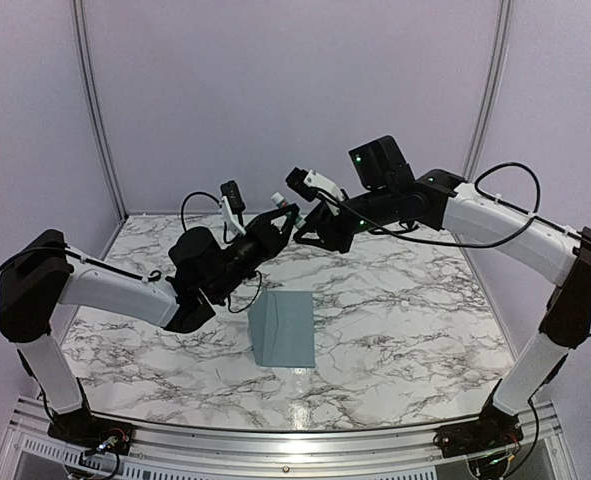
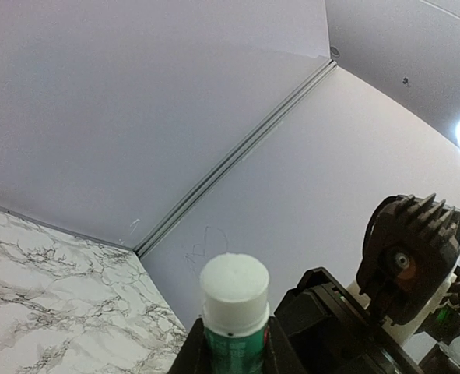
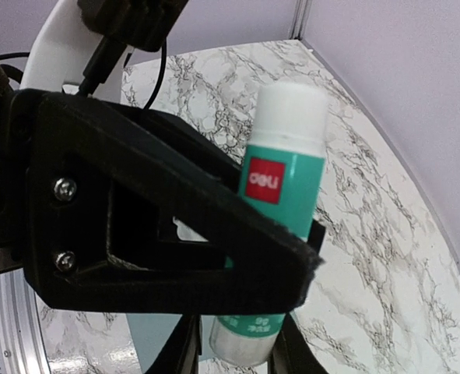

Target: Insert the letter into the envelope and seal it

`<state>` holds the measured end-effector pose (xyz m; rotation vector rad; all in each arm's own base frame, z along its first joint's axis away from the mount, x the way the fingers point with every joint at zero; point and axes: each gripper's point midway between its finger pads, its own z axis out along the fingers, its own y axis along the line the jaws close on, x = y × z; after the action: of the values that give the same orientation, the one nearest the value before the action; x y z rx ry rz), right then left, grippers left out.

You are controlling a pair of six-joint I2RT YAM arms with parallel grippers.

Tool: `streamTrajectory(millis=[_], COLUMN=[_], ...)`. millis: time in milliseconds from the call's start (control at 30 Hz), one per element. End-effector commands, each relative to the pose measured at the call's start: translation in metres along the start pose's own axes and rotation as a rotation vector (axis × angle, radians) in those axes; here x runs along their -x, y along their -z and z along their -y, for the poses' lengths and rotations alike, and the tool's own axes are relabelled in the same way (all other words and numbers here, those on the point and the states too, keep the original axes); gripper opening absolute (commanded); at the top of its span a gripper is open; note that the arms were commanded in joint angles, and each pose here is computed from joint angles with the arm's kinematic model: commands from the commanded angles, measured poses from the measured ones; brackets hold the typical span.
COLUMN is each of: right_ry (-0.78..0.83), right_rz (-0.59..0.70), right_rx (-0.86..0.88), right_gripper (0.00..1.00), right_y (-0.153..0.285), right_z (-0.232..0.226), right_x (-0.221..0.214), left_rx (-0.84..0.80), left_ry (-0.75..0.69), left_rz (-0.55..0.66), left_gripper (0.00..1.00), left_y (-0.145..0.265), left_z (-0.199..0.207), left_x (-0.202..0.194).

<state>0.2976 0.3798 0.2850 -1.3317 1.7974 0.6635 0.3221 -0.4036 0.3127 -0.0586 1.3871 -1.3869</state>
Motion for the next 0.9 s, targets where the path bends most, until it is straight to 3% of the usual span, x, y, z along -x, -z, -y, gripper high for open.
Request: streamTrajectory(millis=[0,167,333,467,667,800,867], right_ry=[0.016,0.001,-0.012,-0.112,-0.399,-0.459,-0.433], right_rz=[0.041,0.049,0.073,0.135,0.291,0.309,0.316], right_rx=[-0.007,-0.001,0.070,0.320,0.870,0.913,0.871], right_gripper=[0.23,0.22,0.11,0.07,0.06,0.06,0.14], right_y=[0.006,0.006,0.006,0.014,0.063,0.072,0.064], right_z=[-0.002,-0.002,-0.012,-0.031,-0.041,-0.038,-0.034], right_x=[0.019,0.021,0.028,0.036,0.045,0.040,0.036], left_rx=[-0.006,-0.010,-0.010,-0.012,-0.018,-0.020,-0.021], left_ry=[-0.011,-0.009,-0.013,-0.016,-0.021,-0.020,-0.018], left_rz=[0.011,0.008,0.004,-0.003,-0.010,-0.008,-0.005], left_gripper=[0.00,0.00,0.00,0.00,0.00,0.00,0.00], left_y=[0.001,0.000,0.000,0.000,0.001,0.001,0.001], left_z=[0.000,0.001,0.000,0.000,0.001,0.002,0.002], left_x=[0.003,0.002,0.001,-0.001,-0.002,-0.002,-0.001])
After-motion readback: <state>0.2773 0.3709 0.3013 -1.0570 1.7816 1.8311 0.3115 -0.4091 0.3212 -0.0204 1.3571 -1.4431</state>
